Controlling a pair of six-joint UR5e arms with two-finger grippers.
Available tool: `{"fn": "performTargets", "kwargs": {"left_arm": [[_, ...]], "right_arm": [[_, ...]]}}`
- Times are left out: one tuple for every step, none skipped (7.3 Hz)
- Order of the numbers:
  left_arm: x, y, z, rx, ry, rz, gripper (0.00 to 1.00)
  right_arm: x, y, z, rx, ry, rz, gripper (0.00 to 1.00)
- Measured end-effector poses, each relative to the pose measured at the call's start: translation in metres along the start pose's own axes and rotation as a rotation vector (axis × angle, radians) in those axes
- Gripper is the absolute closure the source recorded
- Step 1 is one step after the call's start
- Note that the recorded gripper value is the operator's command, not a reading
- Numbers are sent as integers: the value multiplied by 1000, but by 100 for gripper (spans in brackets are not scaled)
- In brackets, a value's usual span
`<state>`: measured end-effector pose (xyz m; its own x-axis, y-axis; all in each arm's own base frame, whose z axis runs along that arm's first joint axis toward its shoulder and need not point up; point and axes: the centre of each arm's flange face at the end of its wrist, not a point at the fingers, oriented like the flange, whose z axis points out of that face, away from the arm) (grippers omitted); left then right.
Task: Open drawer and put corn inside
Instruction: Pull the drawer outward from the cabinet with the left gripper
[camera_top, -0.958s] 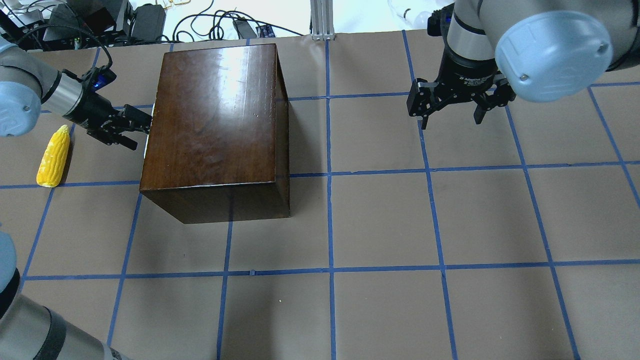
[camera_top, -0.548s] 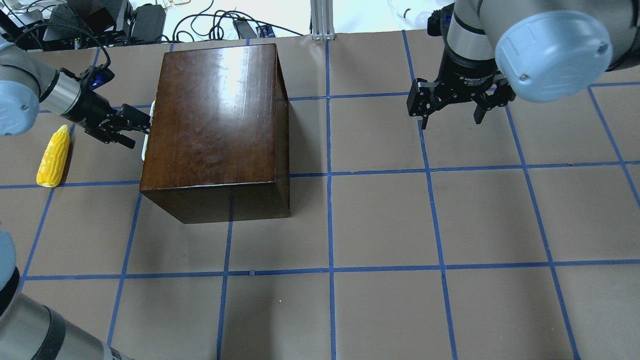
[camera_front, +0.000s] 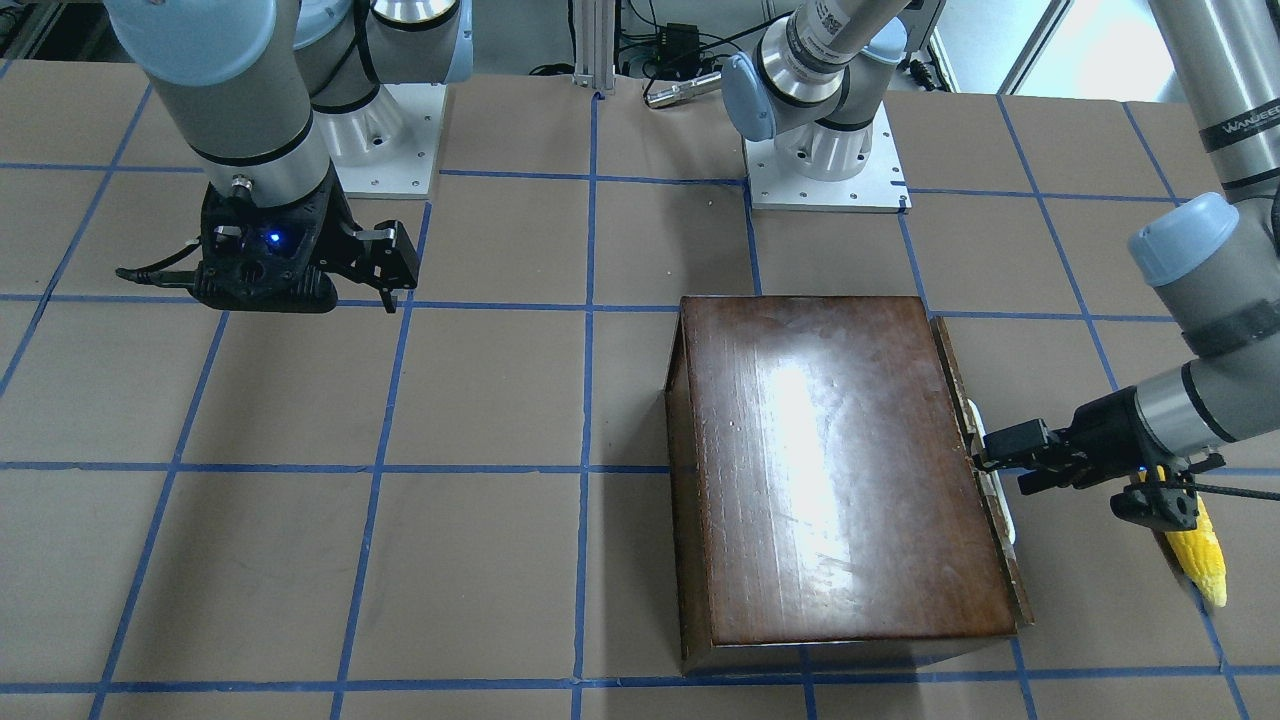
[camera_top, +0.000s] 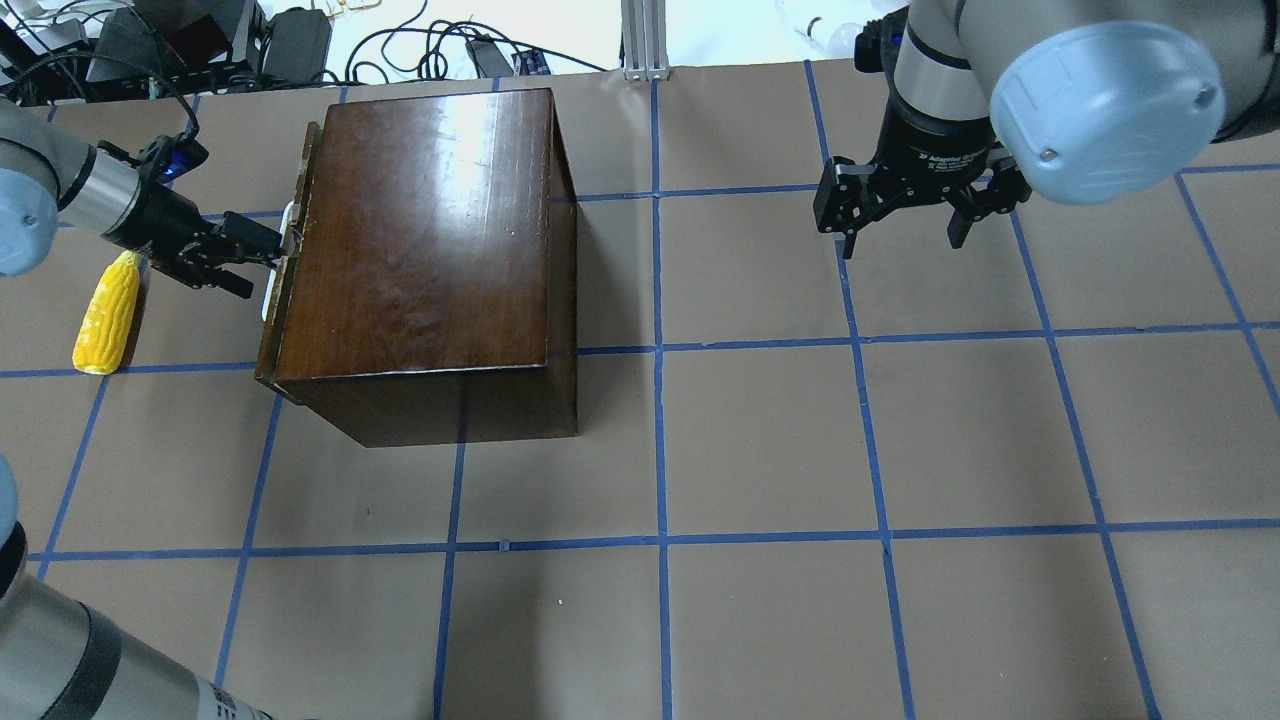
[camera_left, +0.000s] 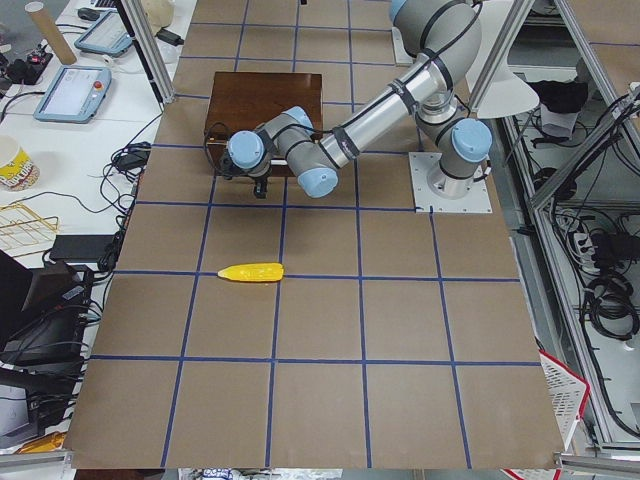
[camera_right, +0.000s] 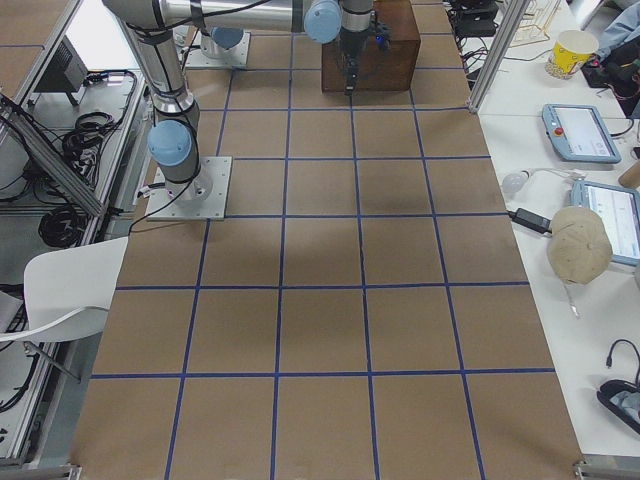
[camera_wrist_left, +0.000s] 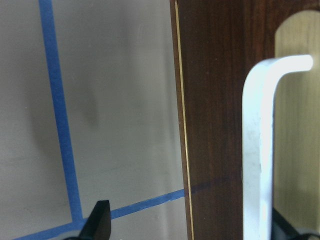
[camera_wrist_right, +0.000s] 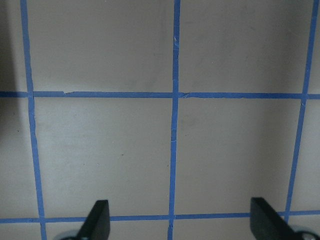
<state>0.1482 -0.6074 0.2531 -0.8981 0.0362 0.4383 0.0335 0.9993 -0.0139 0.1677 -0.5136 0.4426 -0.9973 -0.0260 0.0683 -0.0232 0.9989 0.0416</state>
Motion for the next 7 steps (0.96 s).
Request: {"fn": "performTargets", "kwargs": {"left_arm": [[-3, 0, -3, 3, -3, -2, 0], [-8, 0, -8, 10, -8, -5, 0], [-12, 0, -13, 17, -13, -5, 0], [-14, 0, -16, 19, -16, 0, 0], [-17, 1, -17, 20, -19, 1, 0], [-23, 3, -20, 21, -22, -2, 0], [-28, 5, -22, 23, -24, -2, 0]], "right_arm": [[0, 0, 0, 0, 0, 0, 0], [0, 0, 0, 0, 1, 0, 0], [0, 0, 0, 1, 1, 0, 0], [0, 0, 0, 0, 1, 0, 0], [0, 0, 0, 0, 1, 0, 0], [0, 0, 0, 0, 0, 0, 0], [0, 0, 0, 0, 0, 0, 0]]}}
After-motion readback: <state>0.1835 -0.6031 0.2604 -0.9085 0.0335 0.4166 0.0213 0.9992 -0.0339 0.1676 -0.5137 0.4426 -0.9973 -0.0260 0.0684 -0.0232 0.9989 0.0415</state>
